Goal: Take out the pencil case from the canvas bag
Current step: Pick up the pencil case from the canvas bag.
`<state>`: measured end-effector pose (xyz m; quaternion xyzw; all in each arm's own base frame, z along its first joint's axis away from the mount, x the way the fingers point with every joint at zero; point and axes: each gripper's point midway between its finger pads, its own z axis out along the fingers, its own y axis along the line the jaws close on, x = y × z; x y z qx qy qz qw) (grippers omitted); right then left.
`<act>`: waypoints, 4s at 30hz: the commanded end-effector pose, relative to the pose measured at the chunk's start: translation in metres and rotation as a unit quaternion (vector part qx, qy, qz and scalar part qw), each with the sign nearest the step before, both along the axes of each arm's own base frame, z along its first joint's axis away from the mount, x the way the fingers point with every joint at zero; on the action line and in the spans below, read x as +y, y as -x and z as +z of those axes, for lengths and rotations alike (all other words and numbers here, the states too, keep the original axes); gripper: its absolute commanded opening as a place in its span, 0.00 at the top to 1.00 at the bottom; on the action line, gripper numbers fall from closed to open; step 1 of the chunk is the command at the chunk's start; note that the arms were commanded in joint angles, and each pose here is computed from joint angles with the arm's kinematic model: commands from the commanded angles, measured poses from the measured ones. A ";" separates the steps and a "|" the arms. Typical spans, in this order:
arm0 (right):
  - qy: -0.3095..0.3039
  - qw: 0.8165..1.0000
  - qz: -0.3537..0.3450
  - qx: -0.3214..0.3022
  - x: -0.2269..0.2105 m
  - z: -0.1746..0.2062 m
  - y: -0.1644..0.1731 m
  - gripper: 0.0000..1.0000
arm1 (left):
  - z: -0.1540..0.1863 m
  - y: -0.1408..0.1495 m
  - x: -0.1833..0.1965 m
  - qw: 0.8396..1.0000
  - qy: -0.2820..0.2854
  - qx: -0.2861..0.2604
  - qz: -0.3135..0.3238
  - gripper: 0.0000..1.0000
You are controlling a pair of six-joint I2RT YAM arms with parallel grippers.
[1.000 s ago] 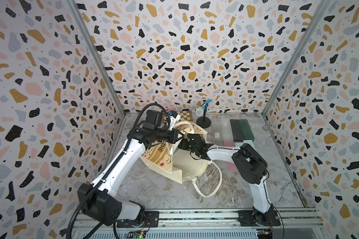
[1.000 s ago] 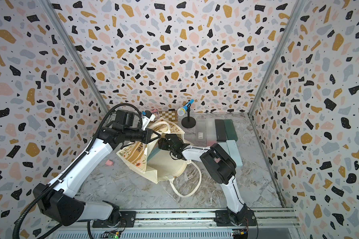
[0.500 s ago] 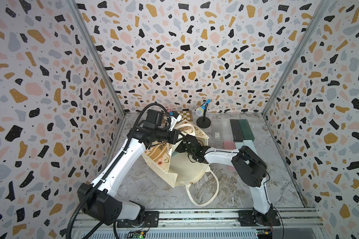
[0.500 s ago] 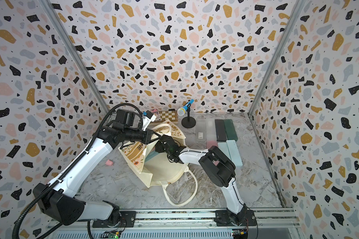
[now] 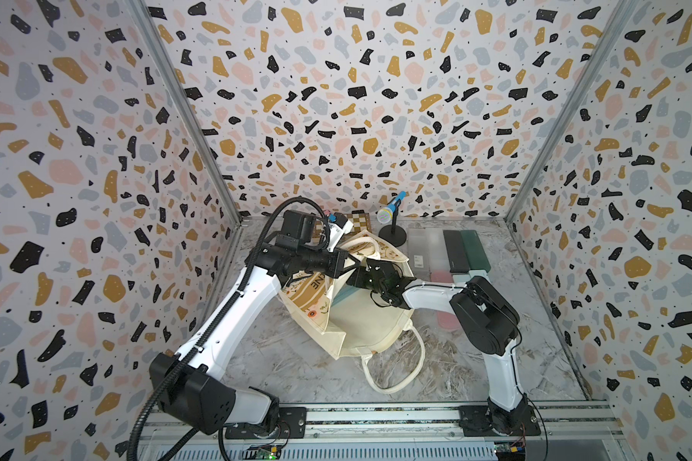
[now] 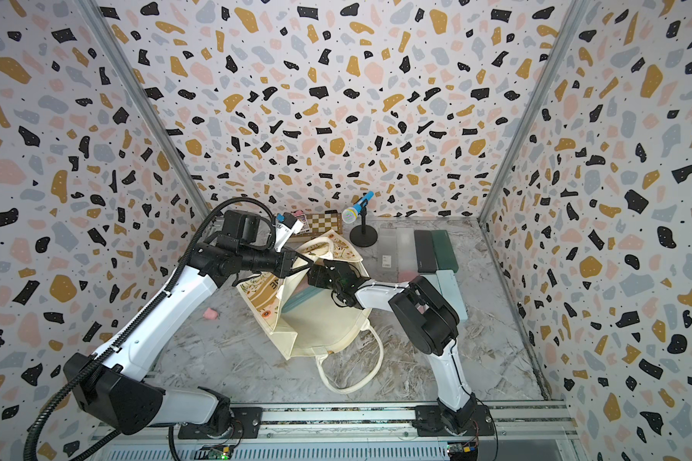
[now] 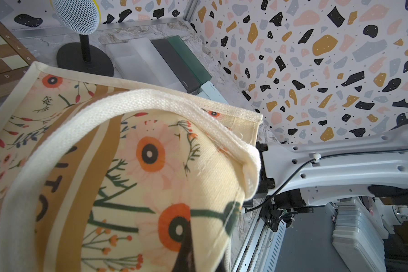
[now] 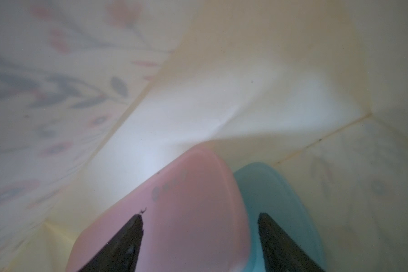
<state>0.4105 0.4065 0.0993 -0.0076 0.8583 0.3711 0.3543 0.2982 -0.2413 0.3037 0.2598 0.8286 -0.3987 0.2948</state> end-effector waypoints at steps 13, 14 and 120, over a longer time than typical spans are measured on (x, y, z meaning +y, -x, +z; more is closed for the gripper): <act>-0.116 0.987 0.050 -0.102 0.000 0.104 0.013 0.37 | 0.022 0.016 -0.009 0.998 0.037 -0.017 -0.044 1.00; -0.121 0.986 0.056 -0.103 0.002 0.106 0.015 0.37 | 0.021 0.017 -0.009 0.998 0.037 -0.017 -0.044 1.00; -0.158 0.975 0.055 -0.147 -0.005 0.183 0.083 0.84 | 0.026 -0.057 0.094 0.965 -0.035 -0.057 0.255 1.00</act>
